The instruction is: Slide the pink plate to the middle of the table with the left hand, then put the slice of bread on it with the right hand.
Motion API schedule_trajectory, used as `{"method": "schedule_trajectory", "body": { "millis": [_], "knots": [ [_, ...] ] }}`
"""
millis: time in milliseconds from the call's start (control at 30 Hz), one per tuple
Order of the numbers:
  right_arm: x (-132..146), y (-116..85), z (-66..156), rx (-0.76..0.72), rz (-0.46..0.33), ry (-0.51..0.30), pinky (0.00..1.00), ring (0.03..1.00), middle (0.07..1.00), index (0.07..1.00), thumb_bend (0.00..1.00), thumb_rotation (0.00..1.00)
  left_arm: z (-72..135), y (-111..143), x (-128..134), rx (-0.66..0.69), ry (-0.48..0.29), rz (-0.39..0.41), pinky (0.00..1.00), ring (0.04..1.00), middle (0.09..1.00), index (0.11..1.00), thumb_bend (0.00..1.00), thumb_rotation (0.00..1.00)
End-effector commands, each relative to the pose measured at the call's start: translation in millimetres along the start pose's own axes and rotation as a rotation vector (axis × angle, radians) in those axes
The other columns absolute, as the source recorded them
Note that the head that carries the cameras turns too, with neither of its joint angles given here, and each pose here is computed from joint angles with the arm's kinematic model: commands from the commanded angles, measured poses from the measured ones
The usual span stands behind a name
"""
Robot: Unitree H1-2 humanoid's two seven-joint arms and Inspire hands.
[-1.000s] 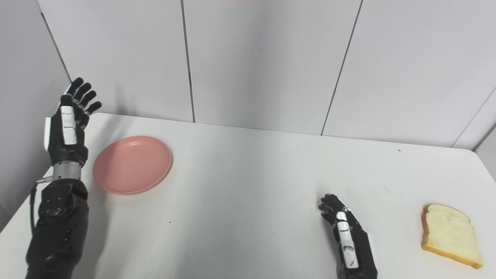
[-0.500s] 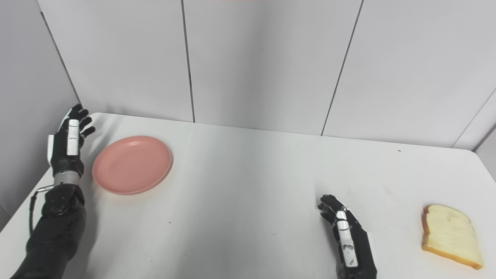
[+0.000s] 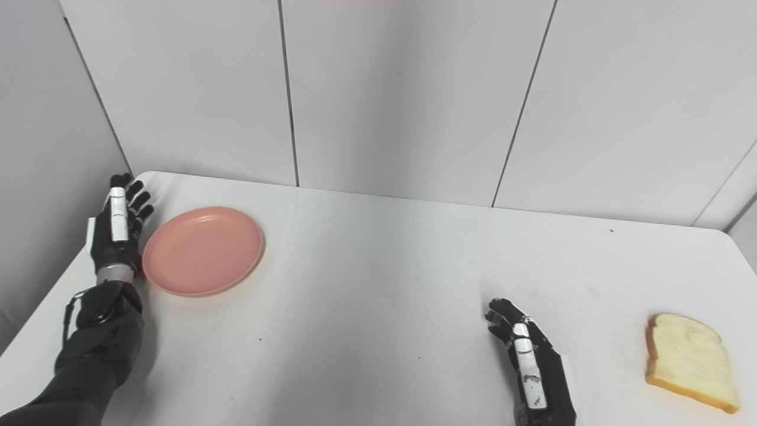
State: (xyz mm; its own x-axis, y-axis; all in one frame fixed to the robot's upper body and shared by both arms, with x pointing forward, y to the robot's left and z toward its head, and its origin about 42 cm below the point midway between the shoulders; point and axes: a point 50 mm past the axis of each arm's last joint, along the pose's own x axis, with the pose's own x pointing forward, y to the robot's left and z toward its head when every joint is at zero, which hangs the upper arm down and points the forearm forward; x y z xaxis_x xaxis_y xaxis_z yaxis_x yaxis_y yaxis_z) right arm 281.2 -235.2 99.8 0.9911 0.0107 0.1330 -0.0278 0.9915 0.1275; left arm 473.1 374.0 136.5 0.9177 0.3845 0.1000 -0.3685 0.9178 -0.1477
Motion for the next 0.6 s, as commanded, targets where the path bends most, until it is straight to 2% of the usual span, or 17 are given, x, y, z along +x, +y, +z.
{"method": "schedule_trajectory", "body": {
  "millis": [0, 67, 200, 333, 467, 567],
  "knots": [
    [-20.6, 2.7, -22.7, 0.029, -0.022, 0.087, 0.83, 0.797, 0.794, 0.719, 0.72, 0.82, 21.6, -6.8, 12.9, 0.023, -0.08, -0.045, 0.87, 0.902, 0.9, 0.884, 0.81, 0.92],
    [-20.9, 3.0, -22.3, 0.027, -0.021, 0.086, 0.83, 0.795, 0.793, 0.722, 0.71, 0.82, 16.4, -11.3, 8.5, 0.028, -0.073, -0.062, 0.84, 0.903, 0.906, 0.88, 0.78, 0.92],
    [-21.8, 3.3, -21.6, 0.019, -0.019, 0.083, 0.82, 0.779, 0.785, 0.717, 0.73, 0.82, 3.5, -22.5, -1.6, 0.027, -0.047, -0.117, 0.88, 0.921, 0.922, 0.897, 0.77, 0.91],
    [-23.7, 5.4, -20.0, 0.028, -0.021, 0.084, 0.81, 0.77, 0.777, 0.714, 0.72, 0.81, -4.2, -37.8, -15.0, 0.041, -0.057, -0.192, 0.83, 0.898, 0.911, 0.885, 0.78, 0.89],
    [-24.4, 7.8, -18.9, 0.029, -0.016, 0.084, 0.81, 0.771, 0.775, 0.713, 0.72, 0.81, -4.1, -49.5, -21.7, 0.038, -0.064, -0.241, 0.79, 0.876, 0.899, 0.874, 0.84, 0.85],
    [-24.6, 8.8, -19.1, 0.032, -0.015, 0.085, 0.82, 0.778, 0.774, 0.712, 0.71, 0.81, -2.3, -58.4, -26.9, 0.056, -0.08, -0.263, 0.76, 0.866, 0.894, 0.869, 0.83, 0.86]
  ]
}}
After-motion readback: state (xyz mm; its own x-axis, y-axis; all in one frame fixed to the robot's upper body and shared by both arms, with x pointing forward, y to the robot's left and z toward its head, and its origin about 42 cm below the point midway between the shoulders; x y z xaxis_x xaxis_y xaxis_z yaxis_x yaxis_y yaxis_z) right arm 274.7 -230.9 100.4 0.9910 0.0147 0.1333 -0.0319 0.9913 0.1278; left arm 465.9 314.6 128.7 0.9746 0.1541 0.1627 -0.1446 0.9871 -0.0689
